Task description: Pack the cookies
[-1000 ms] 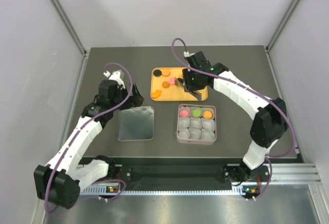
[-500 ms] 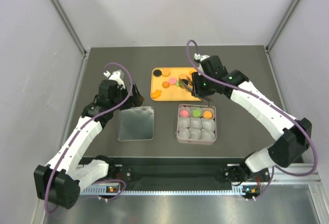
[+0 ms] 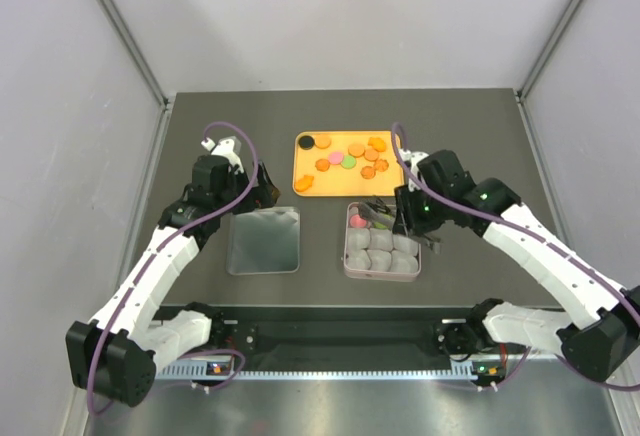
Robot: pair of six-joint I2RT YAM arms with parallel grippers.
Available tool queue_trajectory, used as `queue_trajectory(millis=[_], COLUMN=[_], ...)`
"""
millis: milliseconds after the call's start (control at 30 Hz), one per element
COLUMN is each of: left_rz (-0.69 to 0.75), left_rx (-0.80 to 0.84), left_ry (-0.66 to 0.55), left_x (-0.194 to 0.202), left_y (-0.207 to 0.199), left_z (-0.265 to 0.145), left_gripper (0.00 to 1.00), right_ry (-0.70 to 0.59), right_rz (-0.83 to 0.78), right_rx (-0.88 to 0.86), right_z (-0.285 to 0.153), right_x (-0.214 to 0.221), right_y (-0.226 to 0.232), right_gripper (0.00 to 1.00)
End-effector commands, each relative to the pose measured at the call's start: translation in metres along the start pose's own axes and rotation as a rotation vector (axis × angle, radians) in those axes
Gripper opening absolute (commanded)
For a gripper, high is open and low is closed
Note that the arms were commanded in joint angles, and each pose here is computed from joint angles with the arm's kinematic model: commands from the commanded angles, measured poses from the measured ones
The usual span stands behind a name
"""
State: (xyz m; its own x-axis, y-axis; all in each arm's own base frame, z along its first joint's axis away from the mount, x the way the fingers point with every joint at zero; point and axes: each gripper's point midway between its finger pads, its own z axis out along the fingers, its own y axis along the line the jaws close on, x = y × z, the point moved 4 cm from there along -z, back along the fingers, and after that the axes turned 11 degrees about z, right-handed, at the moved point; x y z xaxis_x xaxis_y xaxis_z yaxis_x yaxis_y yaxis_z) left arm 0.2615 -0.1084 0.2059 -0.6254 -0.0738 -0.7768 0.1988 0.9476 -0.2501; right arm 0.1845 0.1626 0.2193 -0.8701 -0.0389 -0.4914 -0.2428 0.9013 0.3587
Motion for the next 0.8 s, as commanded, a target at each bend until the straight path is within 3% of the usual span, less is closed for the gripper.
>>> queue_trajectory(millis=[0,633,767], left_rz=[0.006,0.006,0.006], left_rx=[0.008,0.007,0.009], left_ry=[-0.035,-0.029,-0.03], left_x=[-0.008,-0.007,-0.007], left_y=[-0.001,-0.001,-0.001], left_z=[-0.002,-0.001,-0.001], left_gripper=[0.98,0.98,0.98], right_ry=[0.013,0.079,0.083], right_rz=[-0.007,-0.037,-0.036], right_rx=[-0.061,-0.086,-0.086], right_z=[-0.001,0.018,0.02], right_x=[0.01,0.039,0.04], right_y=[0.009,0.025,0.026], right_gripper=[0.36,0.38,0.43])
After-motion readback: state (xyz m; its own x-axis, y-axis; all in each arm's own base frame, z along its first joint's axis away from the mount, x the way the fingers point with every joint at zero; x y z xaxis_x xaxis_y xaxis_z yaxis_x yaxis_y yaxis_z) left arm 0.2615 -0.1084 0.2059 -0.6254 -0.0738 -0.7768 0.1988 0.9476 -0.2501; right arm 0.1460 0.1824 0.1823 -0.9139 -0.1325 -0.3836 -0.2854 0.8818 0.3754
